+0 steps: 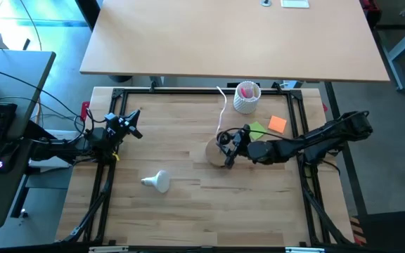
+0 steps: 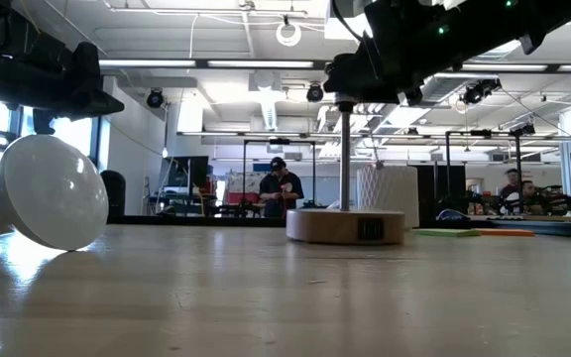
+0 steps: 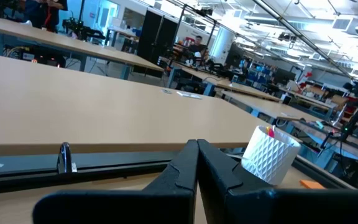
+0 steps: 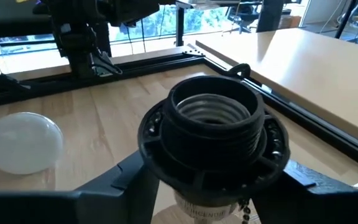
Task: Screw lightbulb
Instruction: Insert the white lightbulb into the brown lamp
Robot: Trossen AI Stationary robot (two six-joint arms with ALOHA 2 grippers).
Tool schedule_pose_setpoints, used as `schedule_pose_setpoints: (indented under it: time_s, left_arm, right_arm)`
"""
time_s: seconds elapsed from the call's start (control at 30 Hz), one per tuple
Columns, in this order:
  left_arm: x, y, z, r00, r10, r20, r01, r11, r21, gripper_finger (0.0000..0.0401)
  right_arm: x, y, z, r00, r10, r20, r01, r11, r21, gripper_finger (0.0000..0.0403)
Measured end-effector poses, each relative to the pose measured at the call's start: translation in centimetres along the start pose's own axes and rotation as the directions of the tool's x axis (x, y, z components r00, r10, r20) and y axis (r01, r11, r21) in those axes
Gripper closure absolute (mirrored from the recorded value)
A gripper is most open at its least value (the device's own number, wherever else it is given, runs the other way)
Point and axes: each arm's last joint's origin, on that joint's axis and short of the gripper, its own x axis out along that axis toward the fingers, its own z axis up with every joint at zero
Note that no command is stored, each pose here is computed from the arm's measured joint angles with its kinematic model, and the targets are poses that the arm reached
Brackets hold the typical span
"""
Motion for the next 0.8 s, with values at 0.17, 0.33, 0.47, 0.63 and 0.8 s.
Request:
schedule_pose_setpoints:
  time_s: [0.17,0.33,0.47,0.63,0.8]
  left_arm:
    - [0.00,0.00,0.00,1.000,0.000,0.000,0.000,1.000,0.000,0.0400]
    - [0.00,0.00,0.00,1.000,0.000,0.000,0.000,1.000,0.000,0.0400]
    - [0.00,0.00,0.00,1.000,0.000,0.000,0.000,1.000,0.000,0.0400]
    - [0.00,0.00,0.00,1.000,0.000,0.000,0.000,1.000,0.000,0.0400]
    - [0.00,0.00,0.00,1.000,0.000,0.000,0.000,1.000,0.000,0.0400]
  right_arm:
    - [0.00,-0.06,0.08,1.000,-0.024,0.010,0.025,1.000,-0.018,0.0167]
    - [-0.01,-0.02,0.07,1.000,-0.013,0.008,0.013,1.000,-0.016,0.0164]
    - [0.00,0.07,0.15,1.000,0.030,0.006,-0.030,0.999,-0.012,0.0164]
    - [0.26,-0.18,0.12,0.997,0.071,-0.010,-0.071,0.997,-0.014,0.0164]
    - [0.53,-0.49,0.10,0.995,0.097,-0.023,-0.097,0.995,-0.016,0.0164]
